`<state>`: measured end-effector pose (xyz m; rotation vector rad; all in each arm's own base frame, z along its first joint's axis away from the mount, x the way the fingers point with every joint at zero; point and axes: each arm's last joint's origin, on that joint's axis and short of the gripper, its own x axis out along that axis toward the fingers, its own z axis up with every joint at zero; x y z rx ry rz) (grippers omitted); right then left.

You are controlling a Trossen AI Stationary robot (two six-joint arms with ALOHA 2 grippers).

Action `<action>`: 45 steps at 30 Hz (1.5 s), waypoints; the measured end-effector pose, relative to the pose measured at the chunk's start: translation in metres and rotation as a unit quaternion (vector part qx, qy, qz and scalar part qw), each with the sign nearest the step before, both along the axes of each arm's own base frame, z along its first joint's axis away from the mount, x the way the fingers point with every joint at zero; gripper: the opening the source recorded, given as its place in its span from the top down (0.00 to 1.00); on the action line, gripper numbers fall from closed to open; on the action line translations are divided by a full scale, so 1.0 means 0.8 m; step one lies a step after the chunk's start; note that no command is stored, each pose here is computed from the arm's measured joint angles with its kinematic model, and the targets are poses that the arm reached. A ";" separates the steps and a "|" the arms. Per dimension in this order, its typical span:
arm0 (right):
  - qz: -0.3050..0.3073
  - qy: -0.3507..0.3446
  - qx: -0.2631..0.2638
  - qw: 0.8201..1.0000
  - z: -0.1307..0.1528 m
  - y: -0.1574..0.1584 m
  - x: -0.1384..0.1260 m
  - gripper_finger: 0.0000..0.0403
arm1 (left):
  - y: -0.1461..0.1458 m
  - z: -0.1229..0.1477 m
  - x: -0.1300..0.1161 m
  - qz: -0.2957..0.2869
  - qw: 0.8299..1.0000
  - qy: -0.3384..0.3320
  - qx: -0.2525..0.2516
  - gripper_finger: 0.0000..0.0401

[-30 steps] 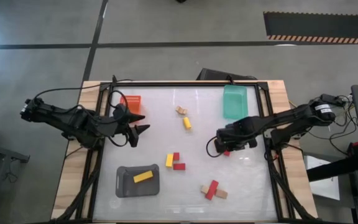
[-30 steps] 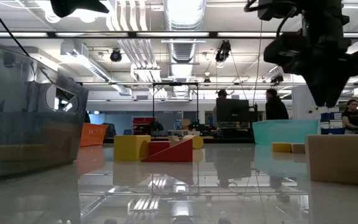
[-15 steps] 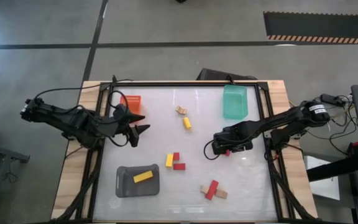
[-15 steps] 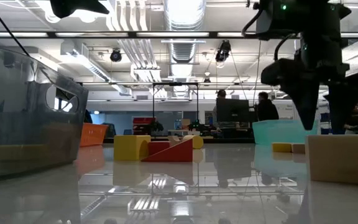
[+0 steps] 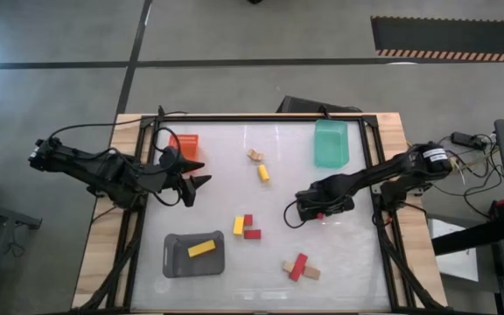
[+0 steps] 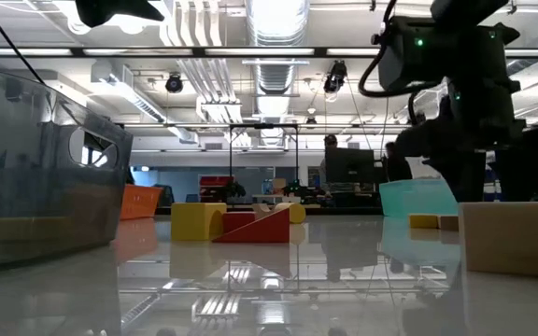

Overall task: Sort & place blocks by color
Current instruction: Put the red block into the green bin

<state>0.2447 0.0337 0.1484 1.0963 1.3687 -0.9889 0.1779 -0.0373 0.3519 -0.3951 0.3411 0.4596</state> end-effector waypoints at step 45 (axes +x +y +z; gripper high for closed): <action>0.015 0.037 0.020 0.999 0.020 -0.005 -0.029 0.71 | 0.000 0.000 0.000 0.000 1.000 0.000 0.000 0.46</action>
